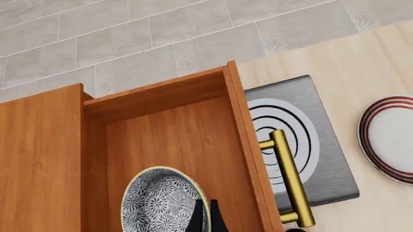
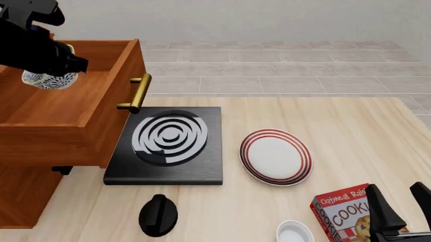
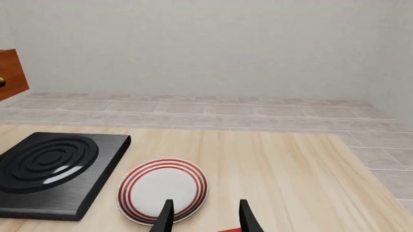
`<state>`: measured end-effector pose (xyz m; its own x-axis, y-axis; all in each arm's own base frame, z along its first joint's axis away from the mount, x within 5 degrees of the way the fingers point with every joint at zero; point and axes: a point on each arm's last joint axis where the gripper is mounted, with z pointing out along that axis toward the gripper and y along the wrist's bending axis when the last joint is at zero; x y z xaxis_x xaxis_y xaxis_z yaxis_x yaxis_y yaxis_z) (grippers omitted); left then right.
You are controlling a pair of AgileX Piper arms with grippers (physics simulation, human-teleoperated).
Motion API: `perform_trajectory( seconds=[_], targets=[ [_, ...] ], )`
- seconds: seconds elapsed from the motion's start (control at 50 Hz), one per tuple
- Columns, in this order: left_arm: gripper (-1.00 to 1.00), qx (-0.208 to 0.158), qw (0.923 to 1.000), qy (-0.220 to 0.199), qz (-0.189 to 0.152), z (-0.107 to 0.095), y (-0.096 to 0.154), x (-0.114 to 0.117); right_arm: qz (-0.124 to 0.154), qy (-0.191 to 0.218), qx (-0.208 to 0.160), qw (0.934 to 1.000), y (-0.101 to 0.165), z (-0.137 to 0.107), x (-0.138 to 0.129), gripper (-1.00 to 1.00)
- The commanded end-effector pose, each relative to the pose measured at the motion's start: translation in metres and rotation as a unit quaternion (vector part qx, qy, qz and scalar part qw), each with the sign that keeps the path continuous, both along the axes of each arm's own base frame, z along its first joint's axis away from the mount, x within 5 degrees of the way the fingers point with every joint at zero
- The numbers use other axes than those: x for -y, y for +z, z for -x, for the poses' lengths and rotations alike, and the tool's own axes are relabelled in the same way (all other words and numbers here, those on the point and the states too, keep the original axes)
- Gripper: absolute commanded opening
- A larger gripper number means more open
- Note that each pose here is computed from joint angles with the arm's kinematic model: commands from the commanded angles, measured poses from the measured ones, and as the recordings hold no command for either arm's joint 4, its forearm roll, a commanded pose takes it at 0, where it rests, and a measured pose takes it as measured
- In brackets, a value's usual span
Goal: Pick the akita bowl in the top layer of the wooden cabinet and place it on the plate.
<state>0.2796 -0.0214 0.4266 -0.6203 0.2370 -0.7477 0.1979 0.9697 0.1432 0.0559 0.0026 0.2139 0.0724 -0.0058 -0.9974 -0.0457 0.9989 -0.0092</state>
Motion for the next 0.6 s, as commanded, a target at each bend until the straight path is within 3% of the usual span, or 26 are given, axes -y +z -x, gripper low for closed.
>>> perform_trajectory(
  seconds=[0.02, 0.6],
  targets=[
    [-1.00, 0.022, 0.9997, -0.012, -0.007, 0.004, 0.016, 0.003, 0.000, 0.000, 0.000, 1.0000, 0.000, 0.000, 0.000, 1.00],
    [-1.00, 0.078, 0.9949, -0.060, -0.022, 0.009, 0.053, 0.020, 0.001, -0.001, 0.001, 1.0000, 0.000, 0.000, 0.000, 1.00]
  ],
)
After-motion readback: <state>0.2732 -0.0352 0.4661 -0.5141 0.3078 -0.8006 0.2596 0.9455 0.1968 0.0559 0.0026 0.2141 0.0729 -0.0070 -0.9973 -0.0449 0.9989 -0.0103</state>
